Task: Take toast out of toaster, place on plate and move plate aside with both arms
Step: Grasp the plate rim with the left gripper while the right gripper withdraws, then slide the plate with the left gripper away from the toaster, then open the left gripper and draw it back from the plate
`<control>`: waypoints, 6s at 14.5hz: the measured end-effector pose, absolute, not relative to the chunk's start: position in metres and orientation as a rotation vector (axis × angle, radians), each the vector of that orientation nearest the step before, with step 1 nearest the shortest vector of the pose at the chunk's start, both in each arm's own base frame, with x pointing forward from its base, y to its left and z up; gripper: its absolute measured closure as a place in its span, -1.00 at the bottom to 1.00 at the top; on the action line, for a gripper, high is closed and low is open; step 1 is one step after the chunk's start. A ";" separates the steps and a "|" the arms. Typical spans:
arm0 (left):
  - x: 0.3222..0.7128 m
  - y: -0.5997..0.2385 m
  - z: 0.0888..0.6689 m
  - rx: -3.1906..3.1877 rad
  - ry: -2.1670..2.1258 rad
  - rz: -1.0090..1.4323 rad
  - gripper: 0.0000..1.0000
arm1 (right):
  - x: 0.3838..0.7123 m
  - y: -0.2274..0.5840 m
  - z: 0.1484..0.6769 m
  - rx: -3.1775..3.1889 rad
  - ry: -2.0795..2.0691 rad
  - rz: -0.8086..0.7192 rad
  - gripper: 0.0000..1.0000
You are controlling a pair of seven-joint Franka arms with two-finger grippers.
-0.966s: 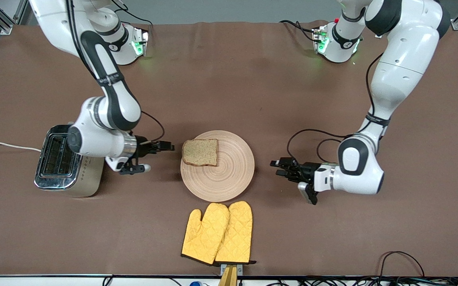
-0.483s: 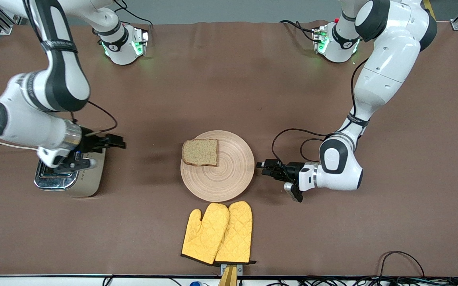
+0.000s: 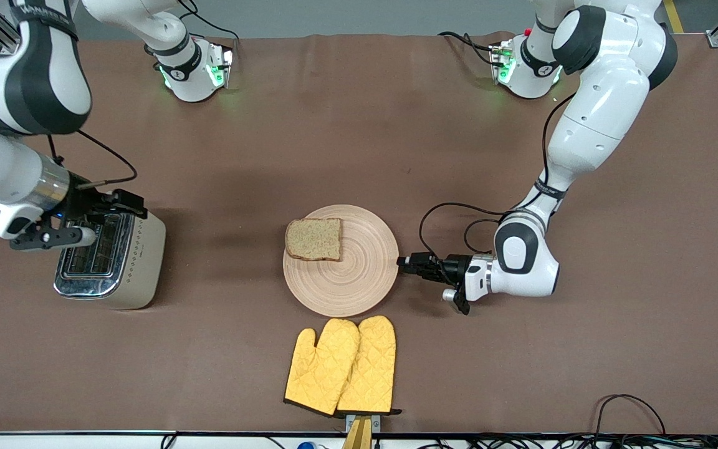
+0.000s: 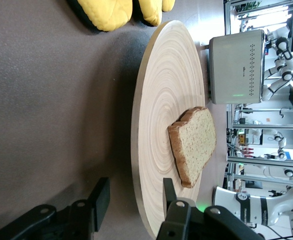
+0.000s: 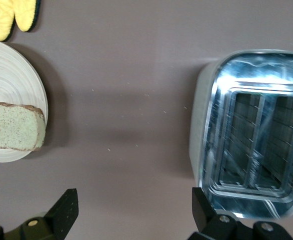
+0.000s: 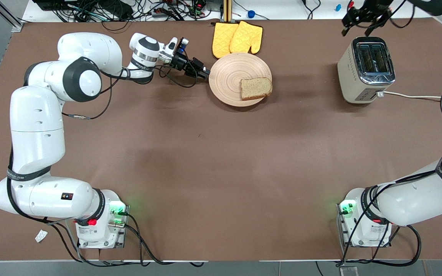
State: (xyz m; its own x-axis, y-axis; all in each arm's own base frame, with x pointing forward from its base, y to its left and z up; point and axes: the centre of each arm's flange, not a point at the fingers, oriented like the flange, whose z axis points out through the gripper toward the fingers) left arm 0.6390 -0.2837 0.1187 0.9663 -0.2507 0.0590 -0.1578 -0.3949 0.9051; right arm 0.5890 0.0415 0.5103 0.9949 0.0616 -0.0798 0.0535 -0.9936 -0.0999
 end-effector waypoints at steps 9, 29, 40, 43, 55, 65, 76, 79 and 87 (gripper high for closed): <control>0.630 -0.299 0.106 1.961 -0.234 -0.117 0.34 | 0.581 -0.045 0.603 -3.158 0.052 0.026 -1.00; 0.664 -0.295 0.182 1.997 -0.072 -0.092 0.82 | 0.575 -0.035 0.620 -3.141 -0.004 0.019 -1.00; 0.682 -0.109 0.288 2.092 -0.003 0.024 0.82 | 0.574 -0.027 0.621 -3.141 -0.026 0.022 -1.00; 0.676 -0.018 0.290 2.083 0.029 -0.019 0.82 | 0.574 -0.026 0.621 -3.141 -0.027 0.025 -1.00; 0.622 0.174 0.232 2.104 0.066 -0.095 0.82 | 0.572 -0.019 0.621 -3.139 -0.047 0.050 -1.00; 0.625 0.202 0.159 2.070 -0.065 -0.022 0.82 | 0.570 -0.011 0.625 -3.140 -0.066 0.038 -1.00; 0.625 0.196 0.135 2.052 -0.085 -0.026 0.82 | 0.569 0.003 0.629 -3.140 -0.067 0.028 -1.00; 0.625 0.194 0.124 2.055 -0.095 -0.016 0.82 | 0.568 0.009 0.629 -3.141 -0.054 0.031 -1.00; 0.641 0.211 0.146 2.160 -0.211 -0.001 -0.09 | 0.572 -0.011 0.632 -3.144 0.019 -0.029 -1.00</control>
State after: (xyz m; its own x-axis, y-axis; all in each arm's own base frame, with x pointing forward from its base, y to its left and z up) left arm 0.6412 0.2109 0.1460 0.9852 -0.1520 0.0796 -0.1511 -0.5493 0.8218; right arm 0.5724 -0.0115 0.6323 0.9998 -0.0123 0.0182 -0.0123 -0.9999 0.0020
